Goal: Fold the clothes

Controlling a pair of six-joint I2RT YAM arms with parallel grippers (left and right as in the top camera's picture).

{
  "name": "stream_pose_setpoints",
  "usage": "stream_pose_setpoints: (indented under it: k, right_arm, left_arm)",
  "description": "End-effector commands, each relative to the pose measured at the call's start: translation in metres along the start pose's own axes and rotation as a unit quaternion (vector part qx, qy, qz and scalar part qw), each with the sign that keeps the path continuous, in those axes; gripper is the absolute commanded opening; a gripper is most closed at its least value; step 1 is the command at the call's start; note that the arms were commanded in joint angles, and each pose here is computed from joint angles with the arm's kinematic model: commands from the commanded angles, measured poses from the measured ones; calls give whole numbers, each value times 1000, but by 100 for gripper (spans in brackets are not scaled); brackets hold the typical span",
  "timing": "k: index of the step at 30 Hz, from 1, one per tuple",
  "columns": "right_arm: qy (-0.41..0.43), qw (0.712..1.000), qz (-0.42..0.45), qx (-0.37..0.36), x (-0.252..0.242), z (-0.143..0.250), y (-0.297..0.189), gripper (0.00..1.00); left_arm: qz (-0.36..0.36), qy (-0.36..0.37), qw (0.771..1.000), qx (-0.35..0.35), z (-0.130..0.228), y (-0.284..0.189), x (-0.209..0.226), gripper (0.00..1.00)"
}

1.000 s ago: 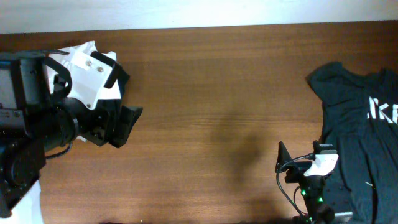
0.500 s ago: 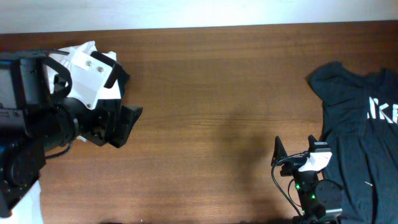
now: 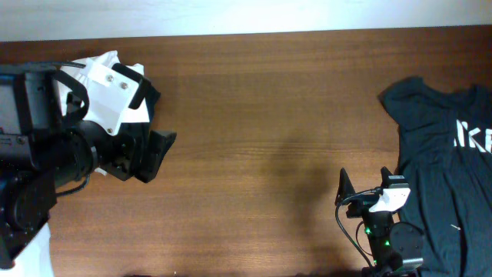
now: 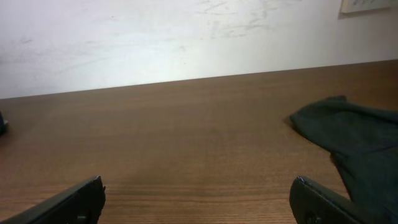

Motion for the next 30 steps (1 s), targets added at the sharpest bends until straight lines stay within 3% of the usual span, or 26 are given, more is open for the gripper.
stream_pose_setpoints:
  k: [1,4,6,9,15,20,25,30]
  right_arm:
    - [4,1000,9,-4,-2,2,0,99]
    - [4,1000,9,-4,-2,2,0,99]
    - [4,1000,9,-4,-2,2,0,99]
    - [4,1000,9,-4,-2,2,0,99]
    - [4,1000,9,-4,-2,2,0,99]
    - [4,1000,9,-4,-2,2,0,99]
    - [4,1000,9,-4,-2,2,0,99]
    - [4,1000,9,-4,-2,2,0,99]
  left_arm:
    - [-18,-3,1000,0,1,-4,0,99]
    - [-54,25,997,-46,-10,-9,5,99]
    - [-88,60,987,-120,-21,-12,9,99]
    - [-115,83,974,-178,-13,-2,9,99]
    - [-169,129,941,-263,63,52,0,99]
    - [-188,138,925,-300,156,108,-16,99]
    - [-190,140,922,-306,223,151,-27,99]
    - [-190,135,927,-293,252,169,-32,99]
Point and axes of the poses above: each gripper's point midway between its finger pads, its own y axis out along the fingers, its own x axis along the line the jaws close on, z = x × y, the point moved 10 cm from there along -y, back along the fingers, and after that the axes turned 4 degrees about y, right-handed, at the moved point
